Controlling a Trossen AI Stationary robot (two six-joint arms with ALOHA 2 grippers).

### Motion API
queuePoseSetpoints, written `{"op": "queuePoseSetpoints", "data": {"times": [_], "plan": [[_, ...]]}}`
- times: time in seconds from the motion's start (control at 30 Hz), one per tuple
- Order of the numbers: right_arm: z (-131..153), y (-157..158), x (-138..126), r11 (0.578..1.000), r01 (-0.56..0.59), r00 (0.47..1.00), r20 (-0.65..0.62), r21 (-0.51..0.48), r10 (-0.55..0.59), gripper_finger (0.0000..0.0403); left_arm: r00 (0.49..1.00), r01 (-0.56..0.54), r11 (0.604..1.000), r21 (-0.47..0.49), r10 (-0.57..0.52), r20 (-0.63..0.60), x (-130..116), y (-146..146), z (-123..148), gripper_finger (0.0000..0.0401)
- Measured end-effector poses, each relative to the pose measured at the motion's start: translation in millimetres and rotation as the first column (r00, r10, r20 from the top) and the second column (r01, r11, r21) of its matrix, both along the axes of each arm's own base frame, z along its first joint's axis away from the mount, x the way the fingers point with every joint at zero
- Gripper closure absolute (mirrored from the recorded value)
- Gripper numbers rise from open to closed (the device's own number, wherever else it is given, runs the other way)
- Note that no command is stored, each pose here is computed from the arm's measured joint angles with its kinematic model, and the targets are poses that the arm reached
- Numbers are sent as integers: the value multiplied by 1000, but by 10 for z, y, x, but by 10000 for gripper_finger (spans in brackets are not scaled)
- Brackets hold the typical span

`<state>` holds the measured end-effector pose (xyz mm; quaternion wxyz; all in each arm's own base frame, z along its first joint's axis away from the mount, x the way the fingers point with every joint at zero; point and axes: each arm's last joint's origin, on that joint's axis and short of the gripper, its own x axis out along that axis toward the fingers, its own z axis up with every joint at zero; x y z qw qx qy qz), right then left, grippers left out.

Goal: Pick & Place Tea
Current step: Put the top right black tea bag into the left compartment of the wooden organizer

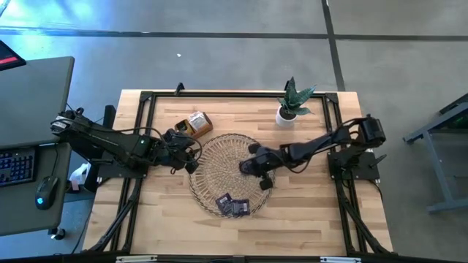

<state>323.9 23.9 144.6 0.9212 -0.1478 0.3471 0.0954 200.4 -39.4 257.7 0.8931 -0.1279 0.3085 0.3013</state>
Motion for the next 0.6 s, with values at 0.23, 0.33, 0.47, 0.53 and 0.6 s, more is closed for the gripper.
{"op": "queuePoseSetpoints", "data": {"times": [0.23,0.33,0.47,0.53,0.6], "plan": [[-49,-97,-22,998,56,997,-50,-25,-57,277,1000,1,1000,-1,-1,-1,0,0,0,243],[-123,-126,-11,998,60,995,-75,-5,-60,247,1000,4,1000,1,-4,-1,1,-1,0,243],[-212,-184,0,995,92,990,-109,45,-87,209,1000,6,1000,3,-6,-2,1,-1,1,243],[-261,-214,6,993,108,987,-128,55,-101,193,1000,7,1000,3,-7,-3,1,-1,0,243],[-293,-258,7,991,123,983,-145,61,-113,184,1000,7,1000,3,-7,-3,1,-1,0,243]]}}
